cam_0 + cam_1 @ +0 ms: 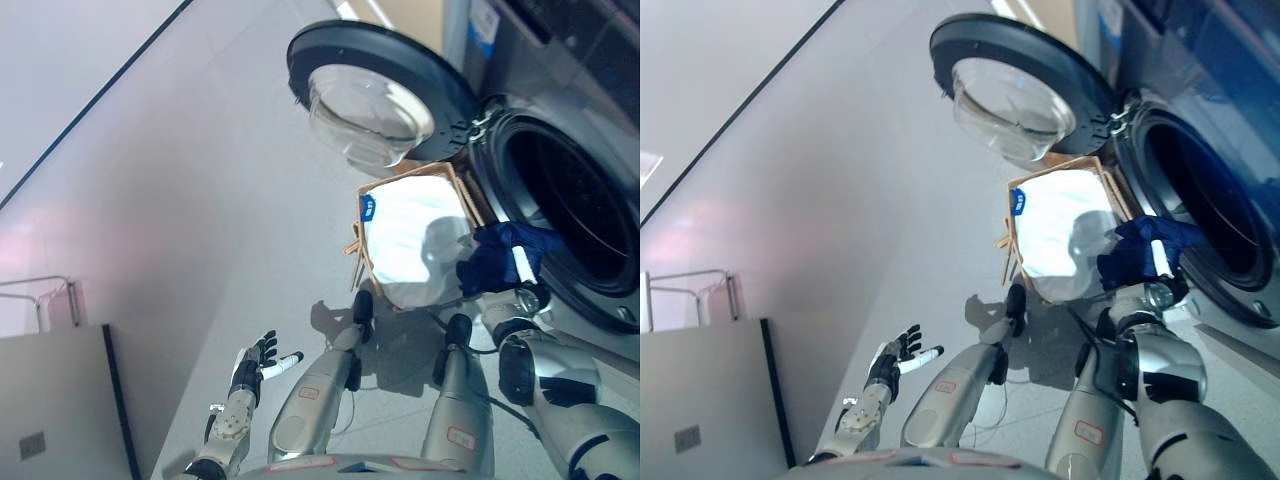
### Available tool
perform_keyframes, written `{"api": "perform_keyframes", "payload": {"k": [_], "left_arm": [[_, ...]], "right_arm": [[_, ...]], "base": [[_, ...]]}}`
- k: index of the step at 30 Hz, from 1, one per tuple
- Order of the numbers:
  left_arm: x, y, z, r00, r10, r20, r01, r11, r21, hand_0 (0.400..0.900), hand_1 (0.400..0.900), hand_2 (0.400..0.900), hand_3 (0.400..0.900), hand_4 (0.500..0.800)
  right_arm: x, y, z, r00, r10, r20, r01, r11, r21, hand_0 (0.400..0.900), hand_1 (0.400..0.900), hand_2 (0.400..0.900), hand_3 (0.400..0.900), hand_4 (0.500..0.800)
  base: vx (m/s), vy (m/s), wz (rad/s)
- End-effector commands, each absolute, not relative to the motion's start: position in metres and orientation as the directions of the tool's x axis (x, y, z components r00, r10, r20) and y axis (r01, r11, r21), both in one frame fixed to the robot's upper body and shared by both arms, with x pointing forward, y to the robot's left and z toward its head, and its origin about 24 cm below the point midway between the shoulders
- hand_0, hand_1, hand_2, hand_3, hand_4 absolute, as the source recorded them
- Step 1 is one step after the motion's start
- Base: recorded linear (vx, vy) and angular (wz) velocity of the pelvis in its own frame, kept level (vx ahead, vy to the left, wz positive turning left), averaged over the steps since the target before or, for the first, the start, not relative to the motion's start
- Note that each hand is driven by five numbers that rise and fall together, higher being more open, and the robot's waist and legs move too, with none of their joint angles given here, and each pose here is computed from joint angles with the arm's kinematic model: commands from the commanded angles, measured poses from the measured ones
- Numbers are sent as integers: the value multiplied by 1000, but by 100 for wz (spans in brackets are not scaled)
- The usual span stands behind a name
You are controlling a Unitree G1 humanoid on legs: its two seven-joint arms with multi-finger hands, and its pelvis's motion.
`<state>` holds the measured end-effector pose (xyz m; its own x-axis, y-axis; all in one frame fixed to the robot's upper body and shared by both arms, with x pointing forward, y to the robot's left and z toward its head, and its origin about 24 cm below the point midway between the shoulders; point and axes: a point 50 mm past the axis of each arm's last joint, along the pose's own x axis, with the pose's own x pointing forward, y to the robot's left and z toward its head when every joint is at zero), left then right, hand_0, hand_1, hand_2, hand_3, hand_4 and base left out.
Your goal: Put the clothes in the basket into the washing machine.
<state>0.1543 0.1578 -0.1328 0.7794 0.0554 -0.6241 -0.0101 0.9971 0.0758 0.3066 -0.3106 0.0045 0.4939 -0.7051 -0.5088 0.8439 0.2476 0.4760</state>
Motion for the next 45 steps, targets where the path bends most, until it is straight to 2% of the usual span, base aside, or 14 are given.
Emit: {"api": "perform_keyframes", "payload": {"k": [1, 5, 10, 11, 16, 22, 30, 38, 42, 45], "left_arm": [[134, 182, -144, 712, 163, -683, -133, 986, 97, 900, 900, 900, 900, 800], [130, 185, -144, 708, 171, -685, -149, 985, 92, 900, 900, 900, 900, 800], [131, 190, -142, 719, 171, -674, -141, 985, 99, 900, 900, 900, 900, 800], [131, 190, -142, 721, 168, -673, -136, 986, 100, 900, 900, 900, 900, 800], [134, 190, -141, 725, 168, -667, -136, 986, 101, 900, 900, 900, 900, 800], [138, 189, -140, 731, 169, -661, -134, 985, 105, 900, 900, 900, 900, 800], [136, 181, -144, 713, 143, -686, -109, 990, 93, 900, 900, 900, 900, 800], [124, 183, -150, 669, 151, -728, -97, 989, 116, 900, 900, 900, 900, 800], [114, 188, -153, 638, 168, -751, -113, 986, 124, 900, 900, 900, 900, 800], [107, 193, -156, 613, 176, -771, -116, 984, 133, 900, 900, 900, 900, 800]], "right_arm": [[326, -331, 62, 532, -802, -272, 716, 255, 650, 400, 400, 400, 400, 500], [345, -334, 116, 547, -828, -128, 592, 274, 758, 400, 400, 400, 400, 500], [349, -354, 190, 489, -872, 38, 469, 299, 831, 400, 400, 400, 400, 500], [349, -358, 200, 478, -876, 54, 466, 306, 830, 900, 900, 900, 900, 800], [350, -361, 218, 480, -872, 95, 448, 337, 828, 900, 900, 900, 900, 800], [350, -359, 192, 502, -864, 32, 497, 319, 807, 900, 900, 900, 900, 800], [330, -355, 95, 513, -834, -205, 702, 270, 659, 900, 900, 900, 900, 800], [280, -327, -10, 489, -761, -426, 848, 301, 436, 900, 900, 900, 900, 800], [250, -304, -54, 492, -701, -516, 871, 391, 299, 900, 900, 900, 900, 800], [219, -299, -82, 476, -660, -581, 846, 524, 98, 900, 900, 900, 900, 800]], "base": [[34, 8, -7], [45, 4, 4], [45, -10, 14], [37, -14, 15], [41, -14, 5], [31, -25, 7], [33, -8, 5], [21, -26, -2], [11, -18, -19], [5, -14, -23]]}}
